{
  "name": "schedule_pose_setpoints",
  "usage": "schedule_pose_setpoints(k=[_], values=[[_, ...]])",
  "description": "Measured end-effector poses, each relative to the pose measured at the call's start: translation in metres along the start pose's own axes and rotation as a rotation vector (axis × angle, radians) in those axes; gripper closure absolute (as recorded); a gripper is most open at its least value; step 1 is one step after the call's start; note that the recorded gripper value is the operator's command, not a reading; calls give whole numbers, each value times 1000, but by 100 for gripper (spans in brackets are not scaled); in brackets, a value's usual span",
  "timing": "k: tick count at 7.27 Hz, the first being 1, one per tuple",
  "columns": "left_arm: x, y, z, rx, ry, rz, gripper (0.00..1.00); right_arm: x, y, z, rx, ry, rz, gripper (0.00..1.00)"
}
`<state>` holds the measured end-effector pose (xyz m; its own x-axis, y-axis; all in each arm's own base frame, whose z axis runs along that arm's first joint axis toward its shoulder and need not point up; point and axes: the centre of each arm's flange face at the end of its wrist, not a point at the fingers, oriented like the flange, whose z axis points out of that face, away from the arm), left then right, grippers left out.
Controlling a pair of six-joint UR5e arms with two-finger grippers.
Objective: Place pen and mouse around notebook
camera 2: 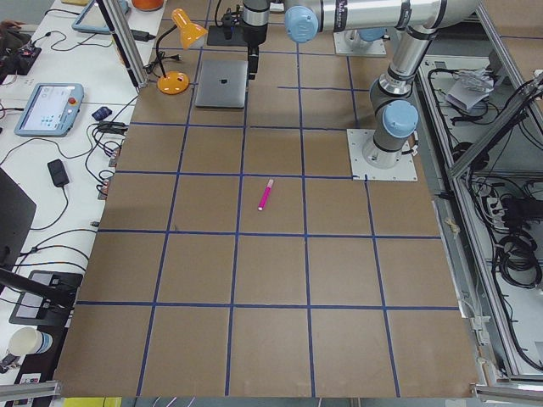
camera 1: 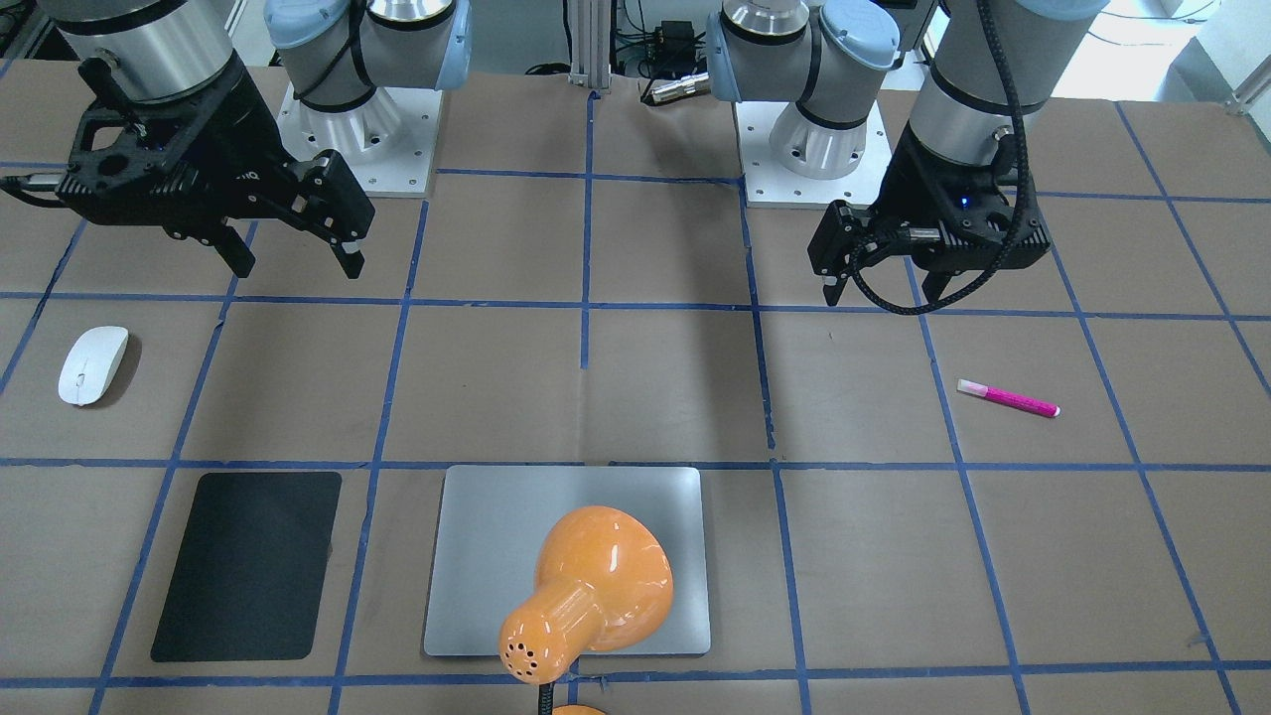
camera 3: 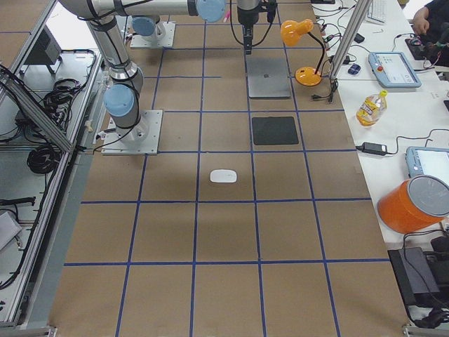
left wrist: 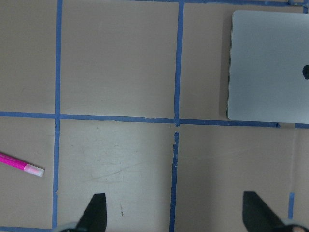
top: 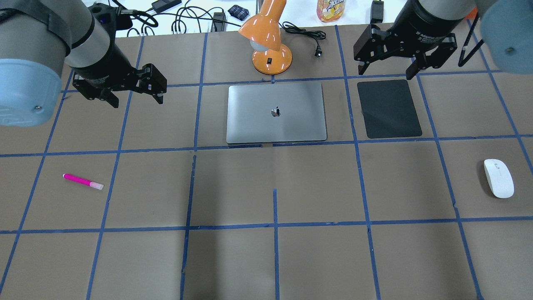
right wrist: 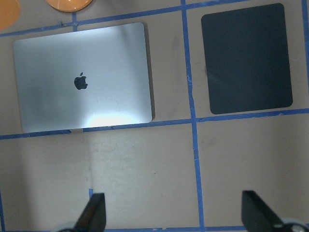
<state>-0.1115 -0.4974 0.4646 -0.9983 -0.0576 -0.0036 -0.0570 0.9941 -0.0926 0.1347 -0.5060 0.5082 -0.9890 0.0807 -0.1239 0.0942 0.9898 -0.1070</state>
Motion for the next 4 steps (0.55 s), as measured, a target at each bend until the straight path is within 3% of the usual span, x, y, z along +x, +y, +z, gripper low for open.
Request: schedule_pose_setpoints(k=[4], values=[[1,6,-10,-15,-3,-2,0,0,-2,-2,5,1,1,0]])
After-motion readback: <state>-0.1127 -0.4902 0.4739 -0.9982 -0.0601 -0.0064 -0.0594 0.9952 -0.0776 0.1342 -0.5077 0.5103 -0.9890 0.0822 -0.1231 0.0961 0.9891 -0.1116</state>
